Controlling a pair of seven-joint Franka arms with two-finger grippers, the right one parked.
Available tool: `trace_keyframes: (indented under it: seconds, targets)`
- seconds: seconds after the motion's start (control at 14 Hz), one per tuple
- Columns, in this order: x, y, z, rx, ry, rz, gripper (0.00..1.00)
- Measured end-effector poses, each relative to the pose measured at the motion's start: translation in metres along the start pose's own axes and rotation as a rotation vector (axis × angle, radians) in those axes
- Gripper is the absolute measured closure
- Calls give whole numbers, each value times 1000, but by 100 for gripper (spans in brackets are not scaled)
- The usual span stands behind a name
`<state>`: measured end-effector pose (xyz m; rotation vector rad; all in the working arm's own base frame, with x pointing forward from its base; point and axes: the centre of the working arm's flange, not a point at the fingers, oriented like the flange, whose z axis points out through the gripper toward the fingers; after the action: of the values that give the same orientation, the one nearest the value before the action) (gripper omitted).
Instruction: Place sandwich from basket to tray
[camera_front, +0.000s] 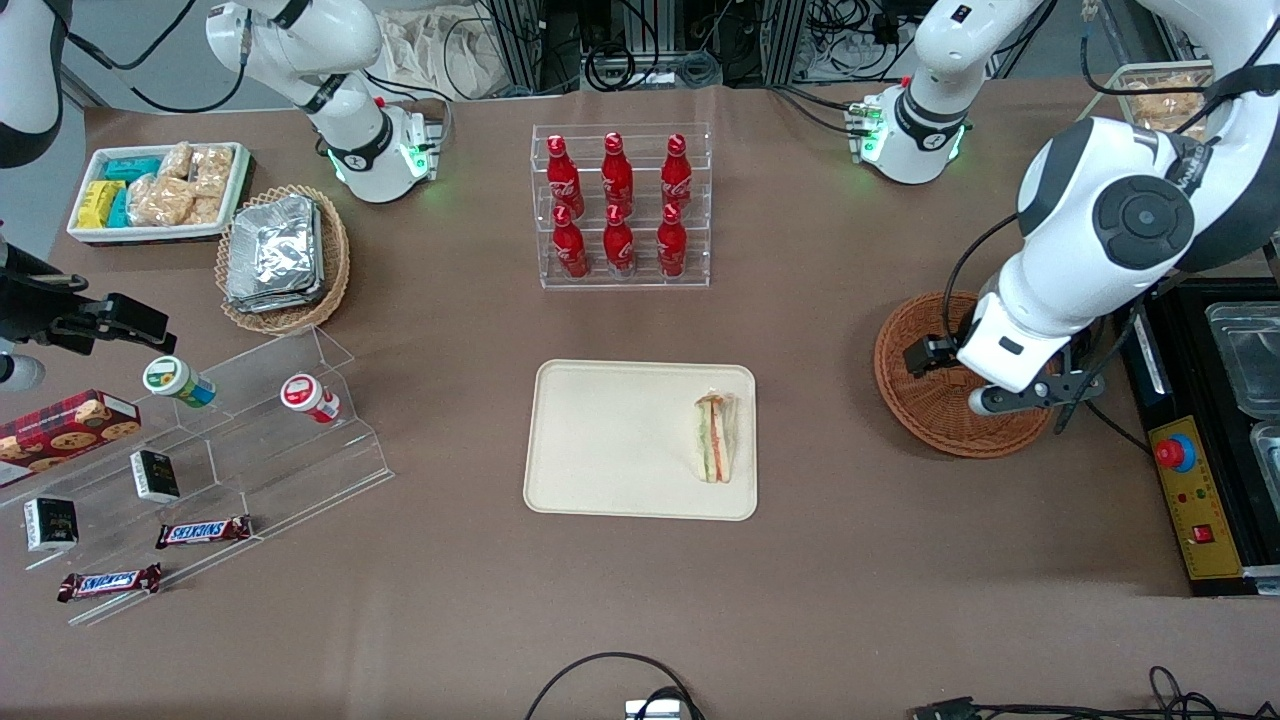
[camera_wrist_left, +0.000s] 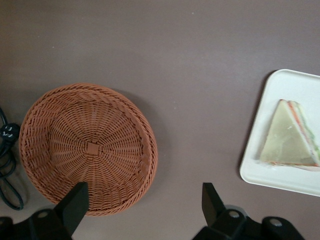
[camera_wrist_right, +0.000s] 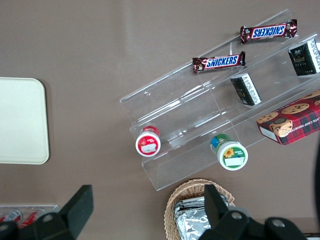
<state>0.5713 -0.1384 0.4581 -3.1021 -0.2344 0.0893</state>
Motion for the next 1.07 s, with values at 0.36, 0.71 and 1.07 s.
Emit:
trace_keyframes:
  seconds: [0.36, 0.71, 1.07]
  targets:
    - [-4, -14, -29, 0, 29, -24, 0]
    - [-29, -64, -83, 36, 18, 117, 0]
    - [-25, -82, -92, 31, 8, 165, 0]
